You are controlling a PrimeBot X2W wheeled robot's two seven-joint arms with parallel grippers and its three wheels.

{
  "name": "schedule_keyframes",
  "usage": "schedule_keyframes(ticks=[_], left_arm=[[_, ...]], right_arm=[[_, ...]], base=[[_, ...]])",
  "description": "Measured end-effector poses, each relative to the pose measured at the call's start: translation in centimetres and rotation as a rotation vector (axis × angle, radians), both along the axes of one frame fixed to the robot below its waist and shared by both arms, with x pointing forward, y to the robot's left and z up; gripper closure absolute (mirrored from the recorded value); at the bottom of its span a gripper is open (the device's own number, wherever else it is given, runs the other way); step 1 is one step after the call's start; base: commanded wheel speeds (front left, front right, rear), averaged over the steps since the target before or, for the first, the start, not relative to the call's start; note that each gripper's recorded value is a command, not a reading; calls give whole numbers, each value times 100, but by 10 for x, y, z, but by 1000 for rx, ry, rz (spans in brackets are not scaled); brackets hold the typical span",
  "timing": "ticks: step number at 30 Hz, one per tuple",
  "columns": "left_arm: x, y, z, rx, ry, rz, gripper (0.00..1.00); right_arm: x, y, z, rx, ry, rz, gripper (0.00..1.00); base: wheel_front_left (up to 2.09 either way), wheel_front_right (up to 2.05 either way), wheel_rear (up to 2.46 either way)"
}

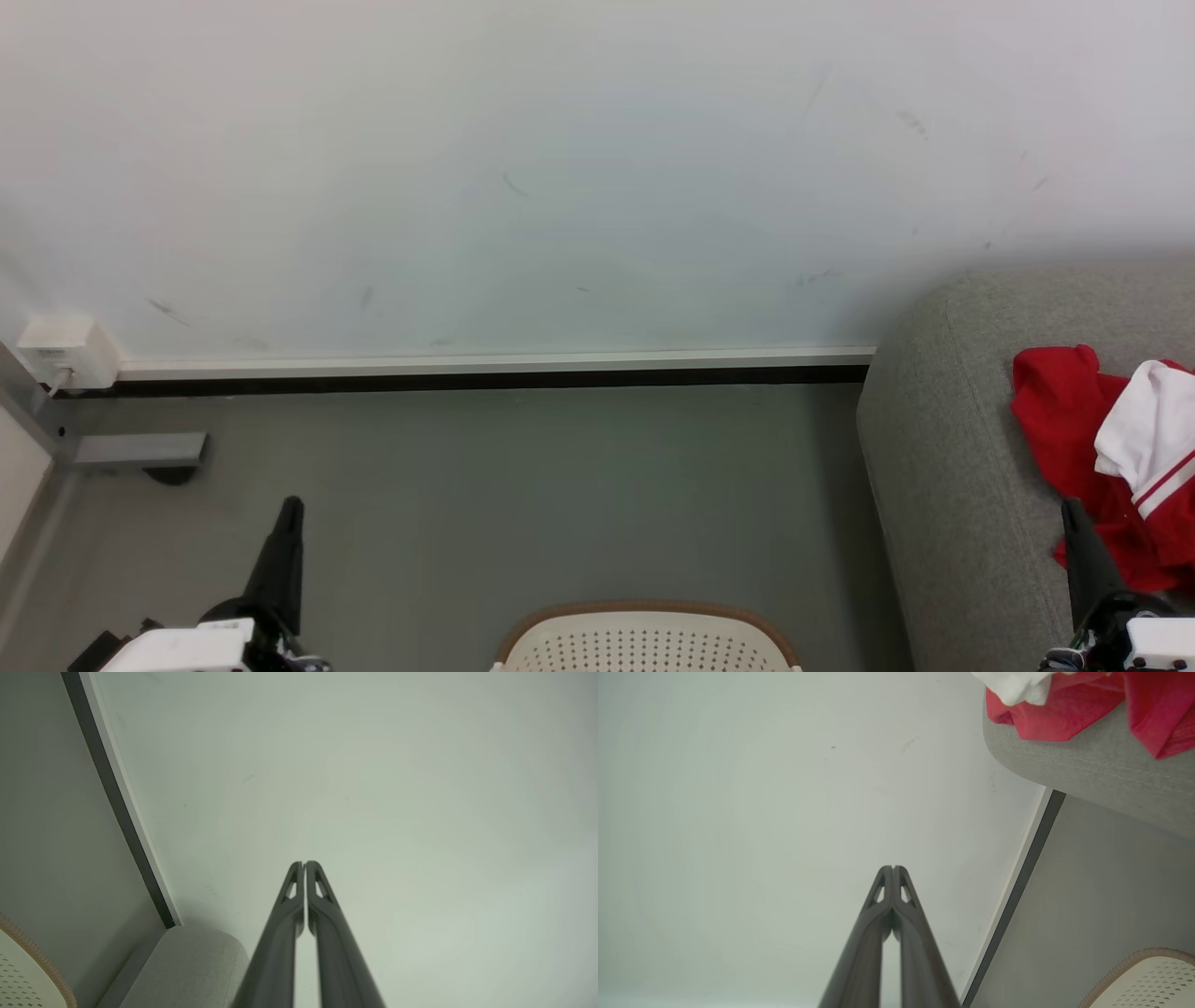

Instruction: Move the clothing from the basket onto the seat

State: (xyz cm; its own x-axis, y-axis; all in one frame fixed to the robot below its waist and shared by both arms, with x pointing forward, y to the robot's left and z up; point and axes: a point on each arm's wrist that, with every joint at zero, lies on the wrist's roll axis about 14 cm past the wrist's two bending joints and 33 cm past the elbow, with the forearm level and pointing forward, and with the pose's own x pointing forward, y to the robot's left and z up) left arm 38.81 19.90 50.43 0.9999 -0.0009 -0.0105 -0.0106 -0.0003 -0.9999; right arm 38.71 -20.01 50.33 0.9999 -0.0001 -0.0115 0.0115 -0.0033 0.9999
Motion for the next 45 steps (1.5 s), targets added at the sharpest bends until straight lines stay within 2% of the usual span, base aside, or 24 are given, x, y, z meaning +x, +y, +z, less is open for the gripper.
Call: schedule_keyframes(ticks=[45], left_arm=[[0,0,0,0,0,0,100]], right_arm=[[0,0,0,0,0,0,100]], base=[[0,0,0]])
